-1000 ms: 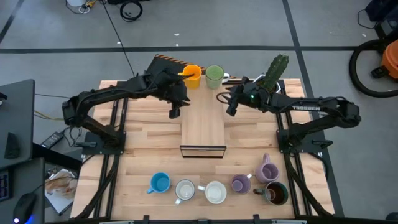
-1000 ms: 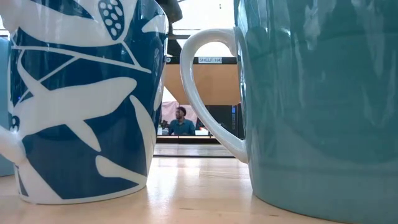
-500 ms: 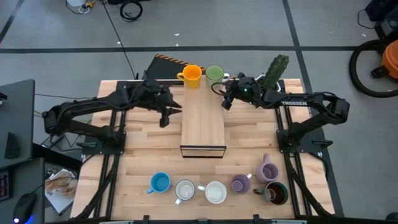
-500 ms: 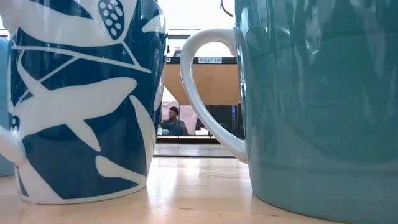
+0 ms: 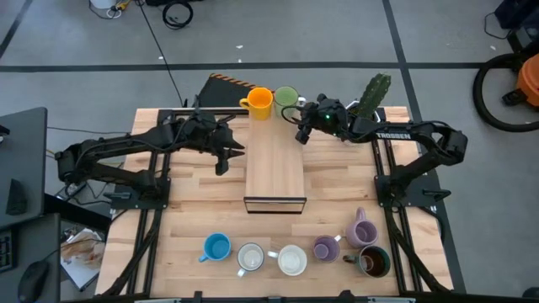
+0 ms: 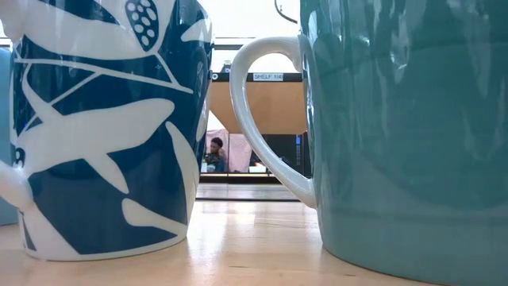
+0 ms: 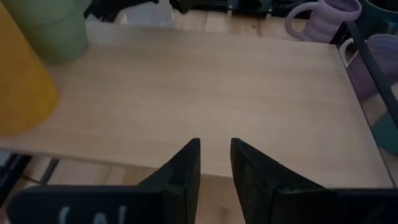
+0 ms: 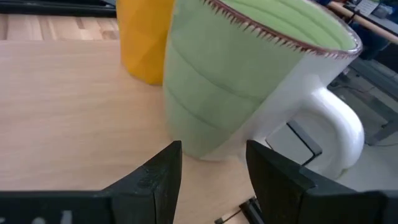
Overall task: Place coffee mugs
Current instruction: Adjust the green mug on the shelf, then put the blue mug on the shelf
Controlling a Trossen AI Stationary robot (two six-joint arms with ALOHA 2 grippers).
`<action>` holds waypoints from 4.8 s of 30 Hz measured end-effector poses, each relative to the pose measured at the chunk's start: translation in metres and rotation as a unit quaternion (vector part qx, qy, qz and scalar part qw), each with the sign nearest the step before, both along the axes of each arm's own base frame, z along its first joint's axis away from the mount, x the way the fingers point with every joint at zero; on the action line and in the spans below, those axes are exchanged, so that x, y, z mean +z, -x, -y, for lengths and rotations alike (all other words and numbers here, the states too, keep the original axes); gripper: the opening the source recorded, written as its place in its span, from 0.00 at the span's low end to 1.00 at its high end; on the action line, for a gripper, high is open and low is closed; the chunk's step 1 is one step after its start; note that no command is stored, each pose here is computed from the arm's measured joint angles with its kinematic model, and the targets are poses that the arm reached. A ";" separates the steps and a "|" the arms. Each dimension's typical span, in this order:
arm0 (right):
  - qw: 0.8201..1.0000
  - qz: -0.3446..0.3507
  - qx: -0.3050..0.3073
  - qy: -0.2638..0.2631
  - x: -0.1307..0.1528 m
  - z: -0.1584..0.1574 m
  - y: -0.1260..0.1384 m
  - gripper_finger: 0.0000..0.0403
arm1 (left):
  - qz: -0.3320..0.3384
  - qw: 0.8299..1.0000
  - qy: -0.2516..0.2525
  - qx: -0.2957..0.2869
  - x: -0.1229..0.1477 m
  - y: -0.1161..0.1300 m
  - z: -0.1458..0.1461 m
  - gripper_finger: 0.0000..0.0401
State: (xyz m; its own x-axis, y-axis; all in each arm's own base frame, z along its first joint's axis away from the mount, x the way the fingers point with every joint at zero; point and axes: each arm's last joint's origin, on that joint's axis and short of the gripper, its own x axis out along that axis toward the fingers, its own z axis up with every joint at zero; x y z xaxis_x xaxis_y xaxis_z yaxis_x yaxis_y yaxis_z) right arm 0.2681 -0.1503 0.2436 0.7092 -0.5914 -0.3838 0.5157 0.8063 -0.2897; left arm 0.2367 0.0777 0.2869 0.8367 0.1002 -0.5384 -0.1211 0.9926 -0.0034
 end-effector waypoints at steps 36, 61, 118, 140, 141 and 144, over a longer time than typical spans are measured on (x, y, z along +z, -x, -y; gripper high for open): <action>0.997 0.001 0.061 -0.046 0.058 -0.171 0.059 0.46 | -0.172 0.957 0.230 -0.036 0.006 0.029 0.200 0.23; 0.998 0.006 0.067 0.014 0.064 -0.173 0.056 0.46 | -0.321 0.923 0.198 0.077 -0.028 -0.025 0.300 0.23; 0.992 0.026 0.099 -0.073 0.058 -0.177 0.051 0.46 | -0.426 0.900 -0.083 -0.051 0.011 -0.017 0.182 0.07; 0.991 0.015 0.093 -0.092 0.044 -0.195 0.041 0.46 | -0.304 0.931 -0.191 -0.066 0.088 -0.047 0.039 0.08; 0.991 0.012 0.094 -0.089 0.044 -0.195 0.041 0.46 | -0.296 0.933 -0.195 -0.064 0.089 -0.051 0.036 0.08; 0.992 0.003 0.099 -0.078 0.044 -0.195 0.041 0.46 | -0.267 0.941 -0.192 -0.075 0.090 -0.064 0.026 0.08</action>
